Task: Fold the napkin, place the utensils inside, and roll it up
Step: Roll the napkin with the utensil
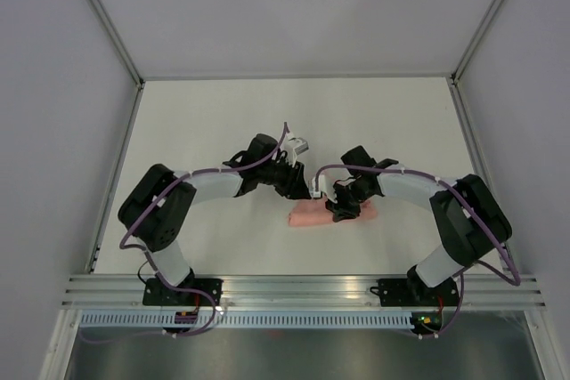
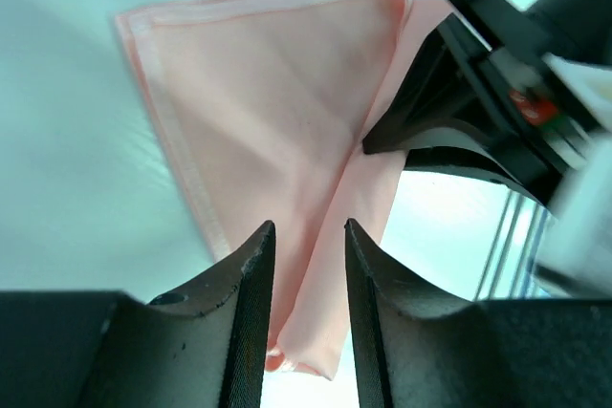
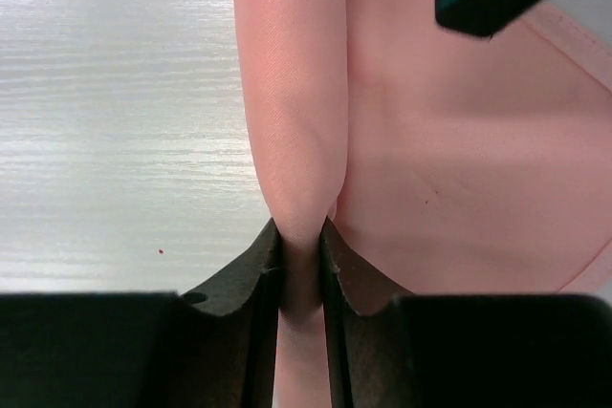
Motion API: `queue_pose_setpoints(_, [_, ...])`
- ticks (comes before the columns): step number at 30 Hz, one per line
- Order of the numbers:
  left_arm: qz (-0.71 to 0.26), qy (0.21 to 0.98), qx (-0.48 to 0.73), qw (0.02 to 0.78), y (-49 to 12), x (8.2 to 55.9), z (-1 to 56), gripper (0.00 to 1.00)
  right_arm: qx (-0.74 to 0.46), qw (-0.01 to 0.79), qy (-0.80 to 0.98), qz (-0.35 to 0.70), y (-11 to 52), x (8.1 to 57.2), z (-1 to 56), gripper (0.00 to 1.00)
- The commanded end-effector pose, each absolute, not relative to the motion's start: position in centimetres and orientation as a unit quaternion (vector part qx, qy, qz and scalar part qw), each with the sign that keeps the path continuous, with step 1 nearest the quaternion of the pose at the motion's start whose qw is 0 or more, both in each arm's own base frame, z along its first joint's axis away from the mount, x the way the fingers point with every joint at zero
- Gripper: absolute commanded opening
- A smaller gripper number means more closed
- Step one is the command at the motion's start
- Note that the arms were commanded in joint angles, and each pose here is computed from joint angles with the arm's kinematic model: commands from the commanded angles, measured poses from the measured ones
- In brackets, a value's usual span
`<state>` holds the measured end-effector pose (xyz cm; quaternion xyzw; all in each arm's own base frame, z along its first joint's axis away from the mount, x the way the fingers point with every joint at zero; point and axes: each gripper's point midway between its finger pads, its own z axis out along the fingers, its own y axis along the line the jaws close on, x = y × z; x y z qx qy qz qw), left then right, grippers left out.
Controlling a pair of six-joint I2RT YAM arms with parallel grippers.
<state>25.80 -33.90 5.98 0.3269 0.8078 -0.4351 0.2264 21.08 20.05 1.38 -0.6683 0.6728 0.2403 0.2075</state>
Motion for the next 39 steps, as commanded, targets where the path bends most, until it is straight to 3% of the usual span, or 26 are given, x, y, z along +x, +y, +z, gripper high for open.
queue_pose_setpoints(1, [-0.413,0.79,0.287,0.35,-33.5,28.7,10.0,0.39,-0.655,0.091,0.686,0.305,18.0,17.5,0.1,0.04])
queue_pose_setpoints(11, [-0.326,0.719,0.266,0.553,-29.4,27.0,14.1,0.45,-0.615,0.025,0.697,0.369,18.3,19.6,-0.8,0.04])
queue_pose_setpoints(17, [-0.206,0.693,0.387,0.572,-32.5,23.6,12.3,0.49,-0.603,0.008,0.702,0.379,18.4,20.0,-1.4,0.04])
queue_pose_setpoints(25, [-0.132,0.641,0.511,0.558,-36.9,21.0,8.8,0.54,-0.598,-0.006,0.706,0.378,18.2,20.0,-2.1,0.04])
queue_pose_setpoints(28, [-0.122,0.63,0.536,0.549,-37.9,20.9,7.8,0.6,-0.597,-0.009,0.709,0.374,18.1,20.1,-2.3,0.04])
queue_pose_setpoints(39, [-0.158,0.616,0.585,0.502,-40.7,19.0,5.3,0.6,-0.594,-0.014,0.713,0.372,18.0,20.3,-2.6,0.04])
